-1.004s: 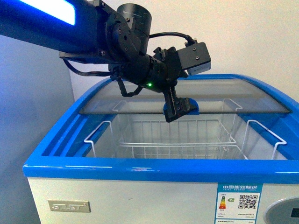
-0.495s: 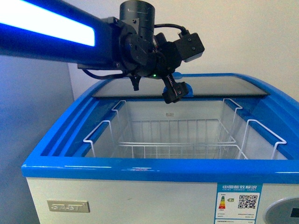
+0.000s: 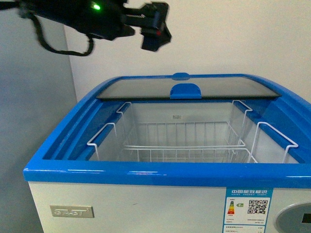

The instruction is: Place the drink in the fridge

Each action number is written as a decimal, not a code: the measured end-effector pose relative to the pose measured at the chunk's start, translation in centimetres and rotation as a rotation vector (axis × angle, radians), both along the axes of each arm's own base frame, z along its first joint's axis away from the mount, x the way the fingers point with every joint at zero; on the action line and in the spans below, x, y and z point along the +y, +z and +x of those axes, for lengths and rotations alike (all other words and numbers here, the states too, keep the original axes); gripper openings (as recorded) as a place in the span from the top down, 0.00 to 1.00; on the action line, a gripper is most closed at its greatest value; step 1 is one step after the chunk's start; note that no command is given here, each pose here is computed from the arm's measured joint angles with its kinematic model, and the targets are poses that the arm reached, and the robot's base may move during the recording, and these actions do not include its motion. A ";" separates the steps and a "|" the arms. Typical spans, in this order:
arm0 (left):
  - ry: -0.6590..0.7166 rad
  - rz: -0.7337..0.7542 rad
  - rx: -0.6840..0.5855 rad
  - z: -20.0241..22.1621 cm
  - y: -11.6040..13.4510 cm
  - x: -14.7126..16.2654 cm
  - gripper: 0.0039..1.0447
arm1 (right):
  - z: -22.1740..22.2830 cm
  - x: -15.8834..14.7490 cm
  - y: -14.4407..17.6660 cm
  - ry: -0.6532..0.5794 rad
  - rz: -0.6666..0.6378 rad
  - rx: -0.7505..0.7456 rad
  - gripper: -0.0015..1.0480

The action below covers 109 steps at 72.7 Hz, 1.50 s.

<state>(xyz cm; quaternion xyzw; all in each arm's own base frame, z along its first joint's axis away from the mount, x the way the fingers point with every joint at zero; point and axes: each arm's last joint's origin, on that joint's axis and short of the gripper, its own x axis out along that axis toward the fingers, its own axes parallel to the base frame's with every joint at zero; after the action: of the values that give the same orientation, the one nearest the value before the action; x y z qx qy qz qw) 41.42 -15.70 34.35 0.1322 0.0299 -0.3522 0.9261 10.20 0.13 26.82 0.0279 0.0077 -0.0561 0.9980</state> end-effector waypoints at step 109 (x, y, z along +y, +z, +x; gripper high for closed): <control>0.718 -0.279 -0.058 -28.4 -15.2 15.6 0.98 | 9.1 -4.6 5.8 0.249 -0.765 0.223 0.62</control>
<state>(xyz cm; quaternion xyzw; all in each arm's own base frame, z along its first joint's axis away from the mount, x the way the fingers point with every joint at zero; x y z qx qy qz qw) 12.99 -0.06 19.20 -0.0043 -0.0001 -0.0023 1.0000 19.33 -4.49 32.61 -0.3521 0.0979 0.0635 0.9287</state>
